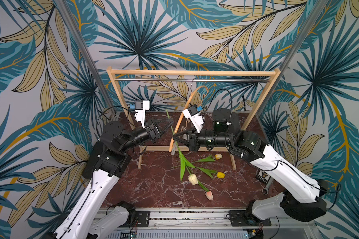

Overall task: Dry the flowers on a clothes hanger
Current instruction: Pick up the flower at the center of the board.

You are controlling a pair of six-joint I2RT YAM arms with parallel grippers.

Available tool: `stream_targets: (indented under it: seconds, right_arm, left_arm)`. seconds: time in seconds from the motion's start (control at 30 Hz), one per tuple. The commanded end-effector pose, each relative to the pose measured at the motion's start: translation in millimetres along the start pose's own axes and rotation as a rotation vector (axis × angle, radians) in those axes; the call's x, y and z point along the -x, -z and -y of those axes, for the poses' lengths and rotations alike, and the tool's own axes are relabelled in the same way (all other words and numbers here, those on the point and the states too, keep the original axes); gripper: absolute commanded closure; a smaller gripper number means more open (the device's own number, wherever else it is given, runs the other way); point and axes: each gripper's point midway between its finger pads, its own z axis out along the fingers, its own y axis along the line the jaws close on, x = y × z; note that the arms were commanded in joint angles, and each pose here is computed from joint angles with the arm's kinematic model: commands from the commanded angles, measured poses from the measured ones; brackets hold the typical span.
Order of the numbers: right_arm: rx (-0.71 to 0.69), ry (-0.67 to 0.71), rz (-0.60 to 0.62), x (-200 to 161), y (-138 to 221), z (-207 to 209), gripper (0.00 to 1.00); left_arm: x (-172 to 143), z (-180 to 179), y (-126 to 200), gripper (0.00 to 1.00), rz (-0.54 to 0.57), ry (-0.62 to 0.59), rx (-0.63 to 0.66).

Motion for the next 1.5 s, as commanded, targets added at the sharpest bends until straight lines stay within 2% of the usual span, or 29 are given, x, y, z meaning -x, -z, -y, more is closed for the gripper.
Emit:
stream_targets:
  seconds: [0.0, 0.07, 0.13, 0.23, 0.33, 0.43, 0.77, 1.47]
  right_arm:
    - [0.013, 0.004, 0.03, 4.2, 5.2, -5.8, 0.99]
    - [0.011, -0.007, 0.024, 0.2, 6.3, -4.5, 0.94]
    - [0.009, -0.02, 0.017, -5.3, 8.4, -2.8, 0.84]
    - [0.009, -0.041, 0.011, -15.7, 15.7, -1.3, 0.64]
    - [0.015, -0.062, -0.001, -27.0, 21.9, 0.1, 0.51]
    - [0.008, -0.078, -0.016, -34.4, 22.6, 3.5, 0.46]
    - [0.013, -0.065, 0.019, -21.0, 24.0, -1.5, 0.53]
    - [0.051, -0.081, 0.022, -15.6, 15.2, -6.7, 0.88]
  left_arm:
    - [0.7, 4.3, 0.3, 1.0, 0.009, -0.013, -0.023]
    - [2.2, 3.4, -0.4, 1.0, 0.022, -0.002, -0.038]
    - [5.5, 3.0, -0.7, 1.0, 0.04, 0.013, -0.06]
    - [13.6, 6.4, -1.1, 1.0, 0.063, 0.033, -0.108]
    - [18.7, 9.3, -1.9, 1.0, 0.072, 0.042, -0.137]
    - [20.3, 12.9, -2.5, 1.0, 0.07, 0.049, -0.156]
    - [12.6, 12.7, -3.1, 1.0, 0.035, 0.08, -0.177]
    - [3.8, 3.8, -4.6, 1.0, 0.017, 0.099, -0.17]
